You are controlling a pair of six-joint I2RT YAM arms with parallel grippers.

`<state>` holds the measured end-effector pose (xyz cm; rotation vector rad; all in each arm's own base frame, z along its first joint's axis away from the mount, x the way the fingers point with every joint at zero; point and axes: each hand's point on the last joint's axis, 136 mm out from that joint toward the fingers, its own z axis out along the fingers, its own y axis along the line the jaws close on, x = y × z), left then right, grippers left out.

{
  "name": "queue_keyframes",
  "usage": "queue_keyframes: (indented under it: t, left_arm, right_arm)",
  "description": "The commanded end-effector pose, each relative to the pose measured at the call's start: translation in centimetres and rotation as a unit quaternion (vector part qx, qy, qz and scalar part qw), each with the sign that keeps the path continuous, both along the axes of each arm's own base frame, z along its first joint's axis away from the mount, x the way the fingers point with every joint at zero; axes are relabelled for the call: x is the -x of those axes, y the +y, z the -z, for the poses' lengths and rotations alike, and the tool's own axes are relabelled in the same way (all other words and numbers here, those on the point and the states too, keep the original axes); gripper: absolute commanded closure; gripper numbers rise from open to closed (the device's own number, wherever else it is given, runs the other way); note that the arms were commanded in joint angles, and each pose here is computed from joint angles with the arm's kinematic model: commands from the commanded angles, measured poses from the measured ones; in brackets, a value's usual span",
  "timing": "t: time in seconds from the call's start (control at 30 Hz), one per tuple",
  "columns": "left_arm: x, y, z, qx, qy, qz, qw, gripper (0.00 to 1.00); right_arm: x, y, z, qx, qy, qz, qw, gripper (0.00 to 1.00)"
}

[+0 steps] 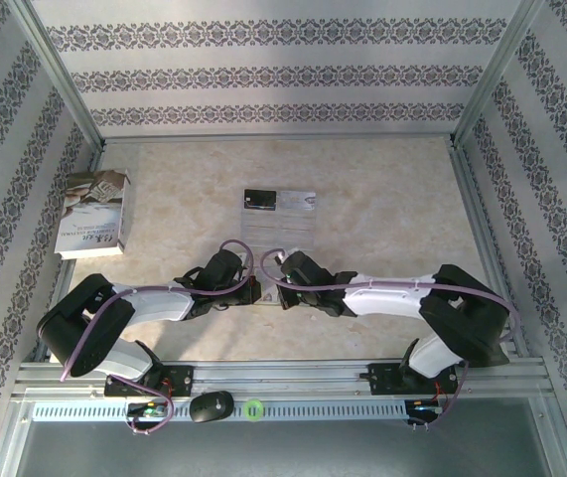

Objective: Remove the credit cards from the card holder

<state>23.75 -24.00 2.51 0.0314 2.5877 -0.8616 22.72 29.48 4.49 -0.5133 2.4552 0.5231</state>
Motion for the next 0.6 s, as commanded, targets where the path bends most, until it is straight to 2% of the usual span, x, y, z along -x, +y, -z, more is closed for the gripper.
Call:
queue_keyframes:
  t: [0.0,0.13,0.27,0.37,0.57]
  left_arm:
    - [1.3,0.1,0.9,-0.015,0.027,0.008,1.000,1.00]
    - [1.2,0.0,0.1,-0.013,0.015,0.015,1.000,1.00]
    - [1.2,-0.1,-0.3,-0.009,0.011,0.019,1.000,1.00]
    - [1.2,-0.1,-0.5,-0.005,0.008,0.018,1.000,0.98]
    - [1.1,-0.1,-1.1,-0.002,-0.002,0.018,1.000,0.95]
  right_arm:
    - [-0.2,-3.7,0.8,0.013,0.007,0.119,0.993,1.00]
    - [0.0,-5.1,-0.5,0.014,-0.016,0.157,0.987,0.76]
    - [-0.6,-4.9,-4.7,0.000,-0.067,0.148,0.987,0.67]
    - [-0.7,-3.0,-7.1,-0.039,-0.070,0.108,0.991,0.66]
    - [-0.6,2.3,-6.7,-0.088,0.031,0.028,0.995,0.82]
